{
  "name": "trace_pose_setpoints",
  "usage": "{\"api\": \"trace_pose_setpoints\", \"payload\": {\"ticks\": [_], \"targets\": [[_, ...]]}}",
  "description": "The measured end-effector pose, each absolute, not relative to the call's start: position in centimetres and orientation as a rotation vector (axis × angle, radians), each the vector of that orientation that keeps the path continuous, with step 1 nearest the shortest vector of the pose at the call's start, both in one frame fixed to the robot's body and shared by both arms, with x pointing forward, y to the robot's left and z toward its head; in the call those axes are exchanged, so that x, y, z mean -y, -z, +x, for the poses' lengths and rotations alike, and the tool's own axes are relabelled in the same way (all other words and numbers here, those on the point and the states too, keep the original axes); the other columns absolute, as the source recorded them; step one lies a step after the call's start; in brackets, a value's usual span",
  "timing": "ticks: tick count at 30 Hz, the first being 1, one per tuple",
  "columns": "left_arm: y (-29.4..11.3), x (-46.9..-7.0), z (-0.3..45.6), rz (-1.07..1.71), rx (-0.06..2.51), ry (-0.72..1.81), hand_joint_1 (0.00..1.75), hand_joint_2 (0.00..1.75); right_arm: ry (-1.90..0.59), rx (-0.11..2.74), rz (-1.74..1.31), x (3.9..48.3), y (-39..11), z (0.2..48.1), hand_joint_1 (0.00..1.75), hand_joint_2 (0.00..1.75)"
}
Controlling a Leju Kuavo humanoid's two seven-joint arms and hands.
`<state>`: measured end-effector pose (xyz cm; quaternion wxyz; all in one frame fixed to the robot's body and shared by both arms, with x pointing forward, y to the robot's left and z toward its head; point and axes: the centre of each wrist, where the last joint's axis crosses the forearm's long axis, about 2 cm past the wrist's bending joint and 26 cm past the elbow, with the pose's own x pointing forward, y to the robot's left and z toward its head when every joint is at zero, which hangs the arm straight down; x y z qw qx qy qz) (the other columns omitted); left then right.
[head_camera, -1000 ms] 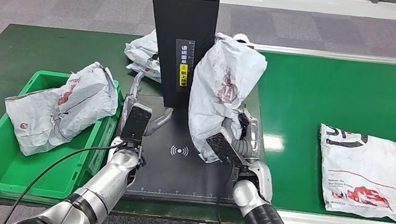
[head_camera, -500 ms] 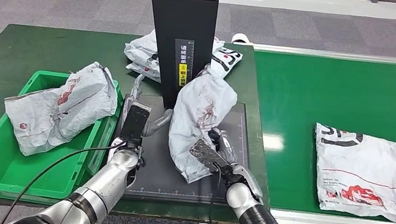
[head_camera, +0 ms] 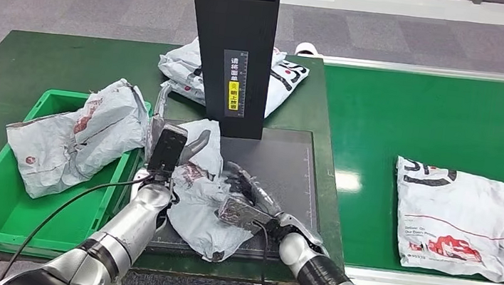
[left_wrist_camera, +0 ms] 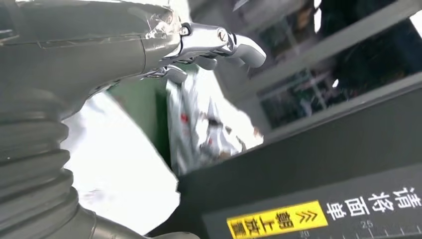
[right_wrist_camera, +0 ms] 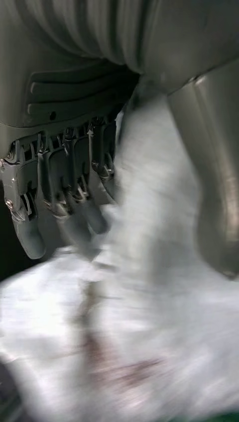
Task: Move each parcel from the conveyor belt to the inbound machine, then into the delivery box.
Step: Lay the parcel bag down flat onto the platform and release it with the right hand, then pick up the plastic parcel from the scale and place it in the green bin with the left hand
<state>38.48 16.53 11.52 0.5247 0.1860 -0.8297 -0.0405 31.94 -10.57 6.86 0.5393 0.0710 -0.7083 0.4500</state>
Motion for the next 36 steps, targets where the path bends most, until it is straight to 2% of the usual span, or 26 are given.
{"api": "trace_pose_setpoints", "payload": {"ticks": [4,13,23,27,31,35,36], "targets": [[-11.7,-16.5,38.5,0.561,2.036,0.329,0.0,1.75,-0.93,1.814,0.129,10.7,-7.0,32.0,0.0,1.75],[-11.3,-15.0,38.2,0.44,1.923,0.578,0.0,1.75,-0.547,2.026,-0.041,11.6,-7.8,32.2,0.0,1.75],[-10.1,-14.3,37.3,0.325,1.81,0.845,0.0,1.75,-0.31,2.063,-0.098,12.9,-8.3,31.6,0.0,1.75],[-10.0,-14.6,37.2,0.421,1.789,0.948,0.0,1.75,-0.279,2.07,-0.102,13.3,-8.4,31.5,0.0,1.75],[-9.5,-15.8,37.1,0.674,1.608,1.141,0.0,1.75,-0.249,2.056,-0.1,14.4,-8.2,31.8,0.0,1.75],[-9.1,-17.8,37.4,0.938,1.321,1.281,1.75,1.75,-0.239,2.04,-0.084,15.7,-8.0,32.2,0.0,1.75],[-9.0,-18.2,37.5,0.99,1.258,1.31,1.75,1.75,-0.244,2.039,-0.079,15.8,-8.0,32.2,0.0,1.75]]}}
